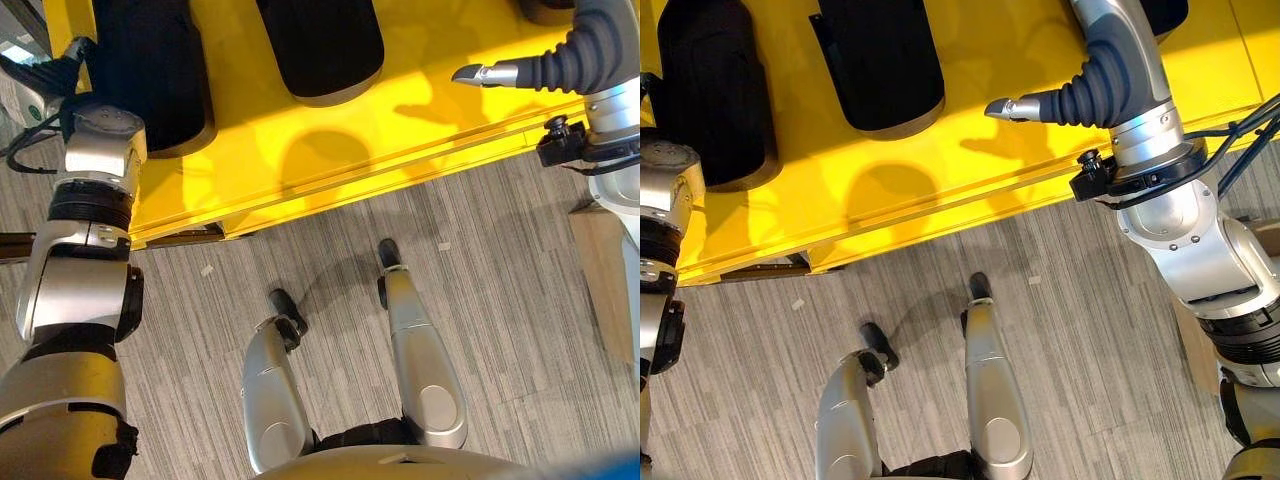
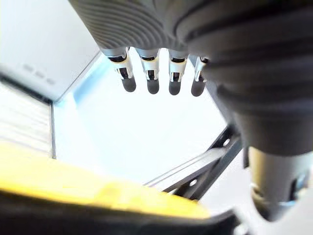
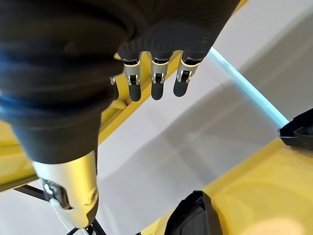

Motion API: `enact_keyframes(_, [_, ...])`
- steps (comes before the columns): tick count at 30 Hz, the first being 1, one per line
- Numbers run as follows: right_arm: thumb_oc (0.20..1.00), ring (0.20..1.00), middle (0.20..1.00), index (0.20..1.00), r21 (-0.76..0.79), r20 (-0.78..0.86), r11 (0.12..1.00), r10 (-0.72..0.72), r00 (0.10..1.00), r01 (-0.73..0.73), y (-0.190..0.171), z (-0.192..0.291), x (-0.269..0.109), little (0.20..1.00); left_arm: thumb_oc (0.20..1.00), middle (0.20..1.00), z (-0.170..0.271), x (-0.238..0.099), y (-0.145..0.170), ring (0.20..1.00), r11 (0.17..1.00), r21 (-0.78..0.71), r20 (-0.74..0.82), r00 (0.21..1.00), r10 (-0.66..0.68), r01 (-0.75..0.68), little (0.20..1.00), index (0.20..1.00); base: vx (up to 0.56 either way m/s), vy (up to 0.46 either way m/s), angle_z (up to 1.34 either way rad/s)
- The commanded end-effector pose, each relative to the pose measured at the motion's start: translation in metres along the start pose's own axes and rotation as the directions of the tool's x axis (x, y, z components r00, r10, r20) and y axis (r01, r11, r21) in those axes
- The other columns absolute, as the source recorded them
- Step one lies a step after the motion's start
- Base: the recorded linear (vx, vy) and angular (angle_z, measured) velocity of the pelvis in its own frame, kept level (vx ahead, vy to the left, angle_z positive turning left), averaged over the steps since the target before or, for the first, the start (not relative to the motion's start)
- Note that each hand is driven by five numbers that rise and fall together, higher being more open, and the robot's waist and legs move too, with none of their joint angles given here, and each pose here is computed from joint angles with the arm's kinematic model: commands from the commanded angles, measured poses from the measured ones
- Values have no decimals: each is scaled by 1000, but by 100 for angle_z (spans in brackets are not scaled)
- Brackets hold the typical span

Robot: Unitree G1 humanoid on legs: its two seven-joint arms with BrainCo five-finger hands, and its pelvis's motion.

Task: Move parts from the plastic box to the shelf.

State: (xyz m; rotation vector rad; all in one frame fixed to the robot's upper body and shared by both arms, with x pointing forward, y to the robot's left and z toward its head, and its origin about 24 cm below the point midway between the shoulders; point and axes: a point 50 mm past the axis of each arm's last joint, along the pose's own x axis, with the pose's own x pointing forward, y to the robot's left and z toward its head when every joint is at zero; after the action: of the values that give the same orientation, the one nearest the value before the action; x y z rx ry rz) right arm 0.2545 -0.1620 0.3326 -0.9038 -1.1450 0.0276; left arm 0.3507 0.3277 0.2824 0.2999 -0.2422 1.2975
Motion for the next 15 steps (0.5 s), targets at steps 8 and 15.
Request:
enact_keyframes(8, [1000,1000,1000,1000,31,66,988,-150,987,148,-3,12,-13,1000,1000,1000,66,-10,43,1000,883,-345,444,774,452,-318,1000,1000,5,-25,3])
enact_keyframes(15, [1000,1000,1000,1000,6,40,984,-177,983,177,6,9,-27,1000,1000,1000,80,-65,49,1000,907,-421,699,631,336,-17,1000,1000,-34,-59,2])
